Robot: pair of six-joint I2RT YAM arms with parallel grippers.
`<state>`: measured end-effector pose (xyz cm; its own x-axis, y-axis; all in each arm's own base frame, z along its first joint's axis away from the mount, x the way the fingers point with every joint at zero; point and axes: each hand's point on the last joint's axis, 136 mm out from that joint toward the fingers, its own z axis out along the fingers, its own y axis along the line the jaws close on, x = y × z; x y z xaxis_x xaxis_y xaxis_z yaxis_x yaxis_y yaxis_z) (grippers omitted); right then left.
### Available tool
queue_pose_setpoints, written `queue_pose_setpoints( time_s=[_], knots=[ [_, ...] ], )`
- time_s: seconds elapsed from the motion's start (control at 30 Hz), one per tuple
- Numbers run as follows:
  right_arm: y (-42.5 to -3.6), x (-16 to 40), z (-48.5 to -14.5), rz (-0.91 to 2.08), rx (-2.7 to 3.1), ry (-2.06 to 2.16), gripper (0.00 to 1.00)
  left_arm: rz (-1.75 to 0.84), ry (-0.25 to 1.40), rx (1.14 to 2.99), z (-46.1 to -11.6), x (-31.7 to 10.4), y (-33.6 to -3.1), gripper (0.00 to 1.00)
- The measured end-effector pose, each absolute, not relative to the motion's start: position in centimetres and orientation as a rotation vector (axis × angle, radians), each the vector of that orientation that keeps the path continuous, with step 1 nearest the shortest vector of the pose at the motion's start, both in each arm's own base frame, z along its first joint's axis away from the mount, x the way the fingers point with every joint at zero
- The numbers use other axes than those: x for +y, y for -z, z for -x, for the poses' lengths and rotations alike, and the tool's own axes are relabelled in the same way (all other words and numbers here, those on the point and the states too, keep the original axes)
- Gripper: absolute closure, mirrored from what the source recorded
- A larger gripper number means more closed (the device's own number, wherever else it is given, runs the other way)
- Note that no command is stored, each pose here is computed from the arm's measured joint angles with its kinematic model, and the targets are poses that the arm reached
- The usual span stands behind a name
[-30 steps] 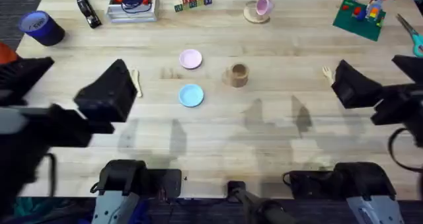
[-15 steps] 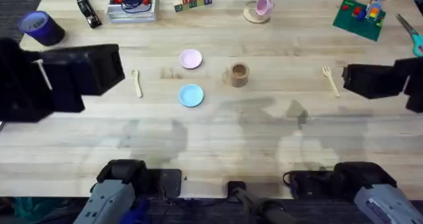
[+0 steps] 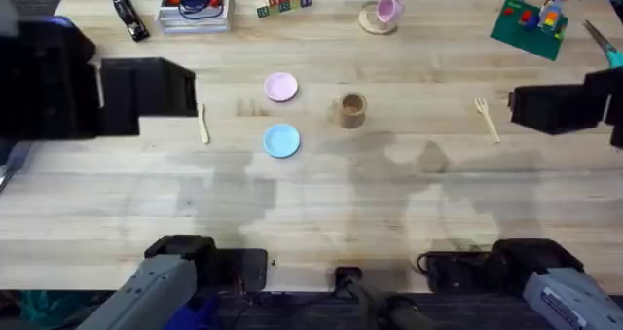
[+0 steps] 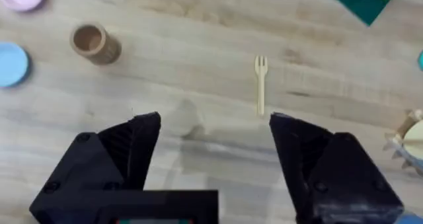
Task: Pick up a utensil and set it on the pink plate, then put the other utensil in the container.
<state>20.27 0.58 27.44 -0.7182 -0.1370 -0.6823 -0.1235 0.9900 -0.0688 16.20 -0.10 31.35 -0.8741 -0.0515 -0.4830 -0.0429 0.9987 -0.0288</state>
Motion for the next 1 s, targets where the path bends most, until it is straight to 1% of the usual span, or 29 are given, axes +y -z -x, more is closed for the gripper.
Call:
queue_pose_setpoints(
  time_s=[0.33,0.47,0.57,0.67,0.9,1.0],
  knots=[
    [-27.7,0.6,-20.5,0.180,2.364,0.025,0.005,0.089,0.022,2.731,-18.0,-0.1,-29.9,0.007],
    [-27.7,0.6,-20.5,0.182,2.365,0.026,0.005,0.151,-0.030,2.769,-18.4,0.7,-29.0,0.007],
    [-27.4,0.6,-20.1,0.185,2.385,0.025,0.005,0.201,-0.083,2.823,-18.1,1.3,-27.2,0.007],
    [-27.1,0.6,-19.8,0.186,2.402,0.023,0.005,0.240,-0.109,2.846,-18.8,1.6,-25.1,0.008],
    [-26.7,0.6,-19.4,0.187,2.426,0.021,0.005,0.277,-0.110,2.879,-20.2,1.6,-20.5,0.008],
    [-26.7,0.6,-19.4,0.187,2.426,0.021,0.007,0.288,-0.092,2.872,-20.8,1.5,-19.2,0.009]
  ],
)
